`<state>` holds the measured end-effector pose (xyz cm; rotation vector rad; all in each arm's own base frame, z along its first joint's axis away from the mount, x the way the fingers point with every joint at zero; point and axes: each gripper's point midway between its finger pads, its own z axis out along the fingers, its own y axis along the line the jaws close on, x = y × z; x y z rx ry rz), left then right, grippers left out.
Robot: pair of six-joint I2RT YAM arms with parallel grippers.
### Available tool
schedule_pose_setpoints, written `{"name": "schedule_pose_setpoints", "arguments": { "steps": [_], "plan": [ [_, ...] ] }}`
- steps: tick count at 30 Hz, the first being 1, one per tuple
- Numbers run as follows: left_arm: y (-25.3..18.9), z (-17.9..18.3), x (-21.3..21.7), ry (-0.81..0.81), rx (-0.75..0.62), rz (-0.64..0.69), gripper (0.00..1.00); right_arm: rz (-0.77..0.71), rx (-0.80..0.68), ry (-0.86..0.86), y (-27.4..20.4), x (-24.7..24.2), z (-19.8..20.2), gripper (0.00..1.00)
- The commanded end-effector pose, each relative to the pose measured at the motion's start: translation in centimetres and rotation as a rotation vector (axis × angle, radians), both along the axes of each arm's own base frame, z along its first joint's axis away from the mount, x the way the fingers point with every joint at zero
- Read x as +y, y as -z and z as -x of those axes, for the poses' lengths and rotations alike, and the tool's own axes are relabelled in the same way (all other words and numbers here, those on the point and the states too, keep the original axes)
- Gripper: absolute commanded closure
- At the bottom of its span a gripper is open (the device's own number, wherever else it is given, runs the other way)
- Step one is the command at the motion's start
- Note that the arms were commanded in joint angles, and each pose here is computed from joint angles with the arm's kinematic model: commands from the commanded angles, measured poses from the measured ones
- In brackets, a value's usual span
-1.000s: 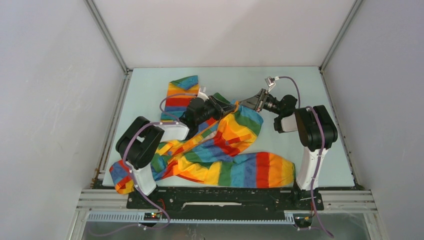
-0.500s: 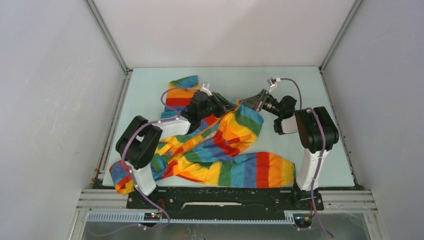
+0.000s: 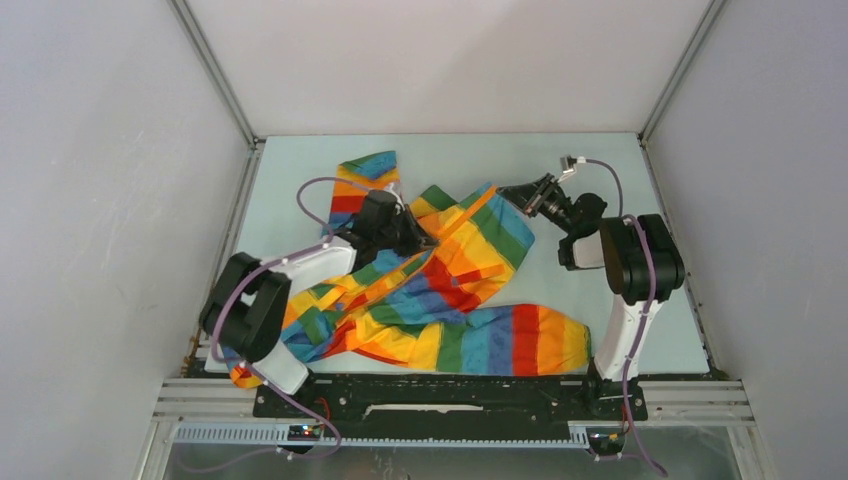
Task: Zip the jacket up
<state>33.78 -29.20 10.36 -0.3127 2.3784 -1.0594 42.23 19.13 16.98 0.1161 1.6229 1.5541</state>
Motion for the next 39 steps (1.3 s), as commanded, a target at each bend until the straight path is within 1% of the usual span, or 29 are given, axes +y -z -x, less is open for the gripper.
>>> {"name": "schedule_pose_setpoints", "arguments": {
  "steps": [1,5,8,9,10,14,18,20,24,25,27,31,32,33,34,35,36,37,38,39],
  "plan": [
    [2.7,4.8,5.5,0.028,0.092,-0.21,1.0,-0.035,-0.108,0.19,-3.4,-4.2,-2.6,1.0],
    [3.1,7.8,8.6,0.015,0.121,-0.3,1.0,-0.004,-0.103,0.24,-3.1,-5.2,-3.3,1.0],
    [3.7,10.0,12.1,-0.035,0.173,-0.432,1.0,0.031,-0.093,0.271,-2.4,-5.6,-3.8,1.0],
    [3.9,11.1,13.6,-0.063,0.211,-0.481,1.0,0.039,-0.093,0.282,-2.2,-5.7,-3.9,1.0],
    [3.8,11.3,14.7,-0.106,0.212,-0.503,1.0,0.043,-0.092,0.292,-2.1,-5.8,-4.0,1.0],
    [4.5,14.5,18.7,-0.232,0.293,-0.565,1.0,0.036,-0.091,0.322,-1.8,-6.2,-4.5,1.0],
    [5.1,16.9,22.6,-0.397,0.383,-0.587,1.0,0.052,-0.096,0.358,-1.5,-7.8,-5.1,1.0],
    [4.7,17.4,23.5,-0.471,0.395,-0.575,1.0,0.052,-0.094,0.36,-1.3,-8.2,-5.1,1.0],
    [3.6,18.5,26.7,-0.65,0.425,-0.604,1.0,0.055,-0.085,0.363,-0.6,-9.1,-5.3,1.0],
    [3.6,18.5,27.1,-0.684,0.426,-0.592,1.0,0.056,-0.085,0.361,-0.5,-9.2,-5.3,1.0],
    [3.6,18.7,27.8,-0.741,0.431,-0.587,1.0,0.051,-0.085,0.349,-0.4,-9.2,-5.3,1.0],
    [3.4,17.8,27.9,-0.766,0.386,-0.563,1.0,0.05,-0.093,0.283,-0.4,-7.8,-5.0,1.0],
    [3.1,17.4,27.9,-0.766,0.362,-0.555,0.97,0.055,-0.073,0.261,0.0,-7.3,-5.0,1.0],
    [2.7,17.1,28.0,-0.775,0.347,-0.551,0.8,0.064,-0.052,0.24,0.4,-6.7,-5.0,1.0],
    [2.4,17.0,28.2,-0.792,0.33,-0.546,0.61,0.075,-0.03,0.226,0.9,-6.2,-4.9,0.93],
    [2.0,16.7,28.3,-0.805,0.305,-0.536,0.48,0.087,0.015,0.219,1.7,-5.9,-4.8,0.85],
    [1.5,16.4,28.3,-0.818,0.276,-0.519,0.36,0.101,0.05,0.218,2.2,-5.6,-4.8,0.77],
    [0.9,16.1,28.4,-0.831,0.248,-0.503,0.28,0.128,0.072,0.222,2.6,-5.5,-4.7,0.49],
    [0.3,15.9,28.4,-0.838,0.218,-0.484,0.2,0.159,0.111,0.233,3.1,-5.7,-4.6,0.29],
    [-0.4,15.6,28.4,-0.84,0.19,-0.475,0.15,0.198,0.14,0.25,3.3,-6.1,-4.4,0.22]
  ]
}}
